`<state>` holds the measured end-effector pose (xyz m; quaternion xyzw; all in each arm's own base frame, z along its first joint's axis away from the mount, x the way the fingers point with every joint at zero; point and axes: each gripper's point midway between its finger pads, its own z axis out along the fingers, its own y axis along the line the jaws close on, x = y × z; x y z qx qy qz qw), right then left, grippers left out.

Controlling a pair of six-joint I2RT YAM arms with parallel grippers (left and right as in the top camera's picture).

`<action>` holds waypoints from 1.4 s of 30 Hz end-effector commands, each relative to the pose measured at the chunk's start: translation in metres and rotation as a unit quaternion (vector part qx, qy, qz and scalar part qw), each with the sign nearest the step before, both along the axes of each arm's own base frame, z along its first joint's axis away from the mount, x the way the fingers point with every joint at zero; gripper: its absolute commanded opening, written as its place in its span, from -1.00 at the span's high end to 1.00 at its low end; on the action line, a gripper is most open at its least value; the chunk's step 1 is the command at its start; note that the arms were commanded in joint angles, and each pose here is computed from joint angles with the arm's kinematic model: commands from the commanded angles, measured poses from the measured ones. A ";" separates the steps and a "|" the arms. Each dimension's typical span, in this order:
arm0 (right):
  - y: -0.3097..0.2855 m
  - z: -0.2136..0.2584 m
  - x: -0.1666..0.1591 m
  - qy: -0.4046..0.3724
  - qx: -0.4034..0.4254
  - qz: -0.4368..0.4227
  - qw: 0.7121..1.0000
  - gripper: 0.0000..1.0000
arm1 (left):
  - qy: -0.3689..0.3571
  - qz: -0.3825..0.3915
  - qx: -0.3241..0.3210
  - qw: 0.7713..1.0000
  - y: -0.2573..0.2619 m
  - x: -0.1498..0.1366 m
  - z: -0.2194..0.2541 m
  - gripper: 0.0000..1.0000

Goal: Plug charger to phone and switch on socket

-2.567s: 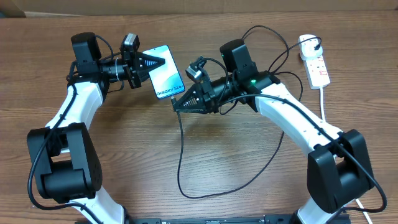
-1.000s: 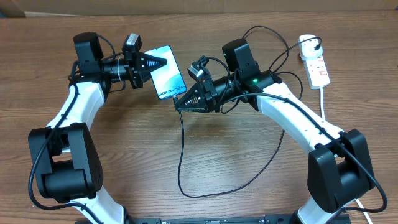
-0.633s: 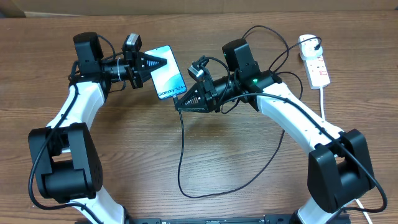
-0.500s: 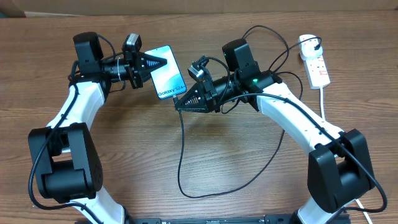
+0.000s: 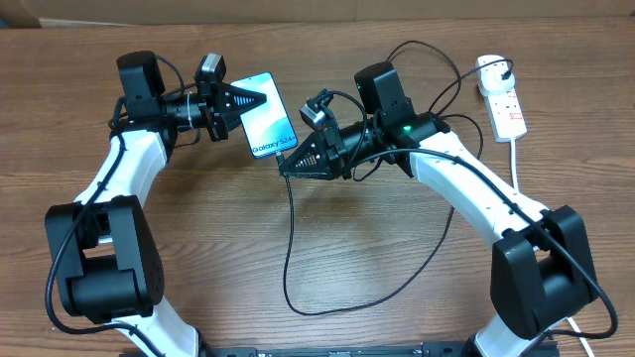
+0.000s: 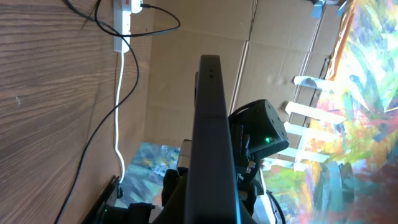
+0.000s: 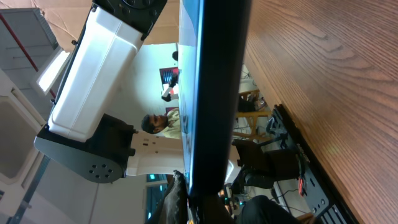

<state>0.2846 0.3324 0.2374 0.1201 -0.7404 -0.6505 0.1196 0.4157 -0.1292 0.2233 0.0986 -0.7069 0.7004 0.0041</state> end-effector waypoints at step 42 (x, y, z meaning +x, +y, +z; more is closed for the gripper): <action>-0.002 0.014 -0.006 -0.007 0.030 0.022 0.999 0.93 | -0.020 -0.032 -0.010 0.999 -0.011 -0.007 0.014 0.92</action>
